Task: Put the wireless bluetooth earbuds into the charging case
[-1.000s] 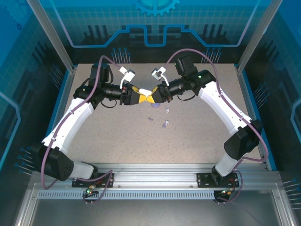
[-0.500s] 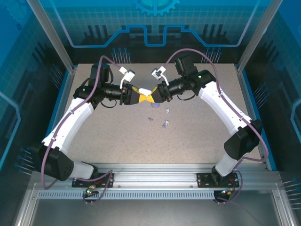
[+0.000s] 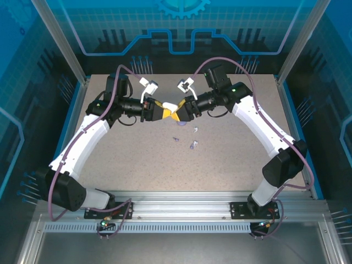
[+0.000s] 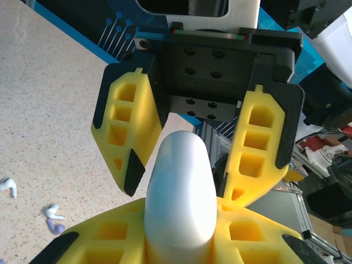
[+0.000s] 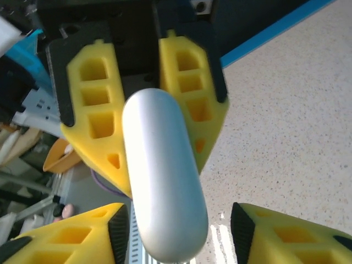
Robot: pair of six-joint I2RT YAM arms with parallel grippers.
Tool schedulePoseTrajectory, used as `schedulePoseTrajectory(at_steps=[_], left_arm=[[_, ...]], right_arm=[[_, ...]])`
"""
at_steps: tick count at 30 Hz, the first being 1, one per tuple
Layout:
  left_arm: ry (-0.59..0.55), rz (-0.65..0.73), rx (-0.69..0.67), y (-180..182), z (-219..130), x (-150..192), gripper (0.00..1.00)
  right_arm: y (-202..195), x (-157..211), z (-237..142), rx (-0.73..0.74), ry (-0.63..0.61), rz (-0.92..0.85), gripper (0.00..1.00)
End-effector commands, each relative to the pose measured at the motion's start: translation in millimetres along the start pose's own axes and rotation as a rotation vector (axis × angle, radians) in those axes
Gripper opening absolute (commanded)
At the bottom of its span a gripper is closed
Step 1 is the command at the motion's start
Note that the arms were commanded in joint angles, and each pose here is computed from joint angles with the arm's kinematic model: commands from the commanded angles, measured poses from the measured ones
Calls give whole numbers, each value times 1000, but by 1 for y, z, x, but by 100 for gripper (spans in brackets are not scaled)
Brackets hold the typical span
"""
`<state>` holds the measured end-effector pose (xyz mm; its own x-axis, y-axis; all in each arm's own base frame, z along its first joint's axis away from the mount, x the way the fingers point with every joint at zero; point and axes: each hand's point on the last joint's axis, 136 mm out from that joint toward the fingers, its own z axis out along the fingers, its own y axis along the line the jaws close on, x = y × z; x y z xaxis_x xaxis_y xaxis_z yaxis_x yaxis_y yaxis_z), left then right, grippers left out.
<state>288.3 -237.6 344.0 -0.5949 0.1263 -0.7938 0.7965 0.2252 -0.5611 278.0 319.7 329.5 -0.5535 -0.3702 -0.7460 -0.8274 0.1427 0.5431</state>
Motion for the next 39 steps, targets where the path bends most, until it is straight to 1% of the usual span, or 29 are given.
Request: schedulePoseTrajectory(at_steps=[1, 5, 7, 9, 11, 15, 19, 24, 30, 34, 39], left_arm=[[-30, 85, -16, -2, 0, -11, 6], [-59, 222, -6, -4, 0, -5, 6], [-68, 302, 8, -8, 0, 0, 6], [-73, 354, 17, -9, 0, 3, 5], [-62, 395, 64, -14, 1, 7, 4], [-31, 359, 108, -17, 6, 6, 4], [-8, 385, 138, -24, 13, 12, 5], [0, 395, 144, -27, 15, 13, 5], [3, 391, 141, -28, 16, 14, 5], [4, 394, 142, -29, 15, 13, 5], [5, 397, 152, -32, 15, 13, 6]], right_arm=[[2, -3, -19, 83, -41, -36, 62], [-8, -2, -37, 157, -90, -46, 64], [-4, 1, -41, 173, -102, -106, 66], [3, 5, -42, 178, -105, -182, 68], [10, 6, -46, 181, -114, -234, 69], [24, 6, -47, 133, -91, -254, 68], [25, 3, -40, 107, -55, -250, 68], [24, 0, -31, 85, -5, -226, 67], [27, -3, -23, 48, 13, -227, 66], [28, -2, -19, 41, 23, -230, 66], [19, -2, -17, 81, 33, -217, 66]])
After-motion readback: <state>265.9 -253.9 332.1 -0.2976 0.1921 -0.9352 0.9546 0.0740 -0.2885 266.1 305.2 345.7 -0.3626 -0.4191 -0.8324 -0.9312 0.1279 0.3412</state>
